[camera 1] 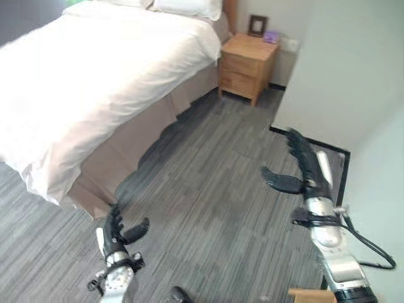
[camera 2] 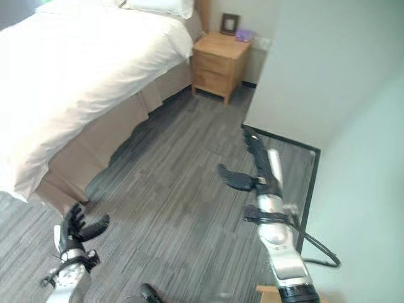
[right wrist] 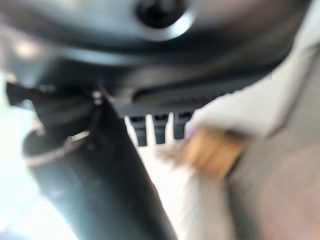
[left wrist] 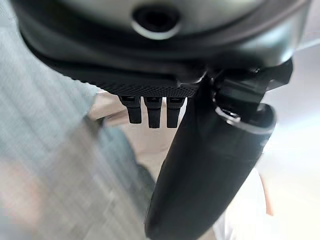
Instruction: Pick up bed clothes into laundry basket.
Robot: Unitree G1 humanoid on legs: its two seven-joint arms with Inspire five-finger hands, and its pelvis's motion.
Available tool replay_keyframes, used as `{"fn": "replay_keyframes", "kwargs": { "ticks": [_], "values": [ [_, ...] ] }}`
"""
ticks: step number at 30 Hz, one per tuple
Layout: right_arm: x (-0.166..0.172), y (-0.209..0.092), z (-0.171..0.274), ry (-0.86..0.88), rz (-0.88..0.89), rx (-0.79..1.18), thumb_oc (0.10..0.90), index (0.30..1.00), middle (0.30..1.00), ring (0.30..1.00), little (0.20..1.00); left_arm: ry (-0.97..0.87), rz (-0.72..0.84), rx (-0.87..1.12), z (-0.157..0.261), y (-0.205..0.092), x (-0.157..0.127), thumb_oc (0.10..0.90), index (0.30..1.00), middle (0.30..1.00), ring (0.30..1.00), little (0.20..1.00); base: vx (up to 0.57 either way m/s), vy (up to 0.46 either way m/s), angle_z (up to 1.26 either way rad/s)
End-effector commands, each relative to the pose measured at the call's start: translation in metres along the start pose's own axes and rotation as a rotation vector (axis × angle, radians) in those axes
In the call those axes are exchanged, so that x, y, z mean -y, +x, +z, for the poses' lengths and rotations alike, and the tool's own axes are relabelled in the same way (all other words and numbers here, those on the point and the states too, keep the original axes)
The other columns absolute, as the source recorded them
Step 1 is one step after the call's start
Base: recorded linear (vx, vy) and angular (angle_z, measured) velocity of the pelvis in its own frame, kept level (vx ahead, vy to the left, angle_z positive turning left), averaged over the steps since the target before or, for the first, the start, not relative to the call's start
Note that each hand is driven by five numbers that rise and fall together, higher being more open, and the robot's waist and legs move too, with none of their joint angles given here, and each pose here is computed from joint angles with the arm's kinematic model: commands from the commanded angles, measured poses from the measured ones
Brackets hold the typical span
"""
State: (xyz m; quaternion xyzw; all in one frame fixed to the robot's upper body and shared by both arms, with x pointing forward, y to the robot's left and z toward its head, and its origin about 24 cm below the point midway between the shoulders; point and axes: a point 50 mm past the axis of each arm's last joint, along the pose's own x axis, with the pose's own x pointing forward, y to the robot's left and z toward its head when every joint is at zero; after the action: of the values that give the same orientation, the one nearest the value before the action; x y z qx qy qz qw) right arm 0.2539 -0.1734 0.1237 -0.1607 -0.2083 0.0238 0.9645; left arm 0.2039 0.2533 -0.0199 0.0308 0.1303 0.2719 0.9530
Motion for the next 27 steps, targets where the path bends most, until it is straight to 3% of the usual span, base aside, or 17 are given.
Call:
{"fn": "replay_keyframes", "kwargs": {
  "ticks": [1, 2, 3, 5, 9, 15, 19, 27],
  "values": [
    [0.01, 0.02, 0.013, 0.022, -0.107, 0.102, 0.8, 0.9, 0.9, 0.9, 0.9, -0.047, -0.071, 0.303, 0.062, 0.011, 0.006, 0.8, 0.9, 0.9, 0.9, 0.9, 0.04, -0.18, 1.51],
    [0.009, 0.021, 0.003, 0.021, -0.104, 0.056, 0.8, 0.9, 0.9, 0.9, 0.9, -0.059, -0.11, 0.318, 0.067, 0.011, 0.009, 0.8, 0.9, 0.9, 0.9, 0.9, 0.15, -0.155, 1.65],
    [-0.013, -0.007, -0.053, -0.032, -0.058, -0.214, 0.8, 0.9, 0.9, 0.9, 0.9, -0.043, -0.156, 0.337, 0.069, 0.006, 0.019, 0.8, 0.9, 0.9, 0.9, 0.9, 0.14, -0.157, 2.07],
    [-0.011, -0.01, -0.057, -0.034, -0.059, -0.243, 0.8, 0.9, 0.9, 0.9, 0.9, -0.021, -0.182, 0.342, 0.069, 0.003, 0.018, 0.8, 0.9, 0.9, 0.9, 0.9, 0.13, -0.145, 1.92],
    [0.008, -0.003, -0.05, -0.036, -0.116, -0.208, 0.8, 0.9, 0.9, 0.9, 0.9, -0.062, -0.197, 0.48, 0.099, 0.004, 0.0, 0.8, 0.9, 0.9, 0.9, 0.9, 0.02, -0.248, 1.01],
    [0.019, 0.005, -0.041, -0.059, -0.094, -0.149, 0.8, 0.9, 0.9, 0.9, 0.9, -0.167, -0.138, 0.627, 0.129, -0.009, -0.019, 0.8, 0.9, 0.9, 0.9, 0.9, -0.03, -0.198, 0.06],
    [0.033, 0.006, -0.039, -0.116, -0.104, -0.138, 0.8, 0.9, 0.9, 0.9, 0.9, -0.217, -0.151, 0.686, 0.143, -0.013, -0.013, 0.8, 0.9, 0.9, 0.9, 0.9, -0.25, -0.135, 0.84],
    [0.029, -0.009, -0.036, -0.106, -0.071, -0.148, 0.8, 0.9, 0.9, 0.9, 0.9, -0.096, -0.221, 0.54, 0.111, -0.014, -0.009, 0.8, 0.9, 0.9, 0.9, 0.9, -0.11, 0.02, 0.78]
  ]
}}
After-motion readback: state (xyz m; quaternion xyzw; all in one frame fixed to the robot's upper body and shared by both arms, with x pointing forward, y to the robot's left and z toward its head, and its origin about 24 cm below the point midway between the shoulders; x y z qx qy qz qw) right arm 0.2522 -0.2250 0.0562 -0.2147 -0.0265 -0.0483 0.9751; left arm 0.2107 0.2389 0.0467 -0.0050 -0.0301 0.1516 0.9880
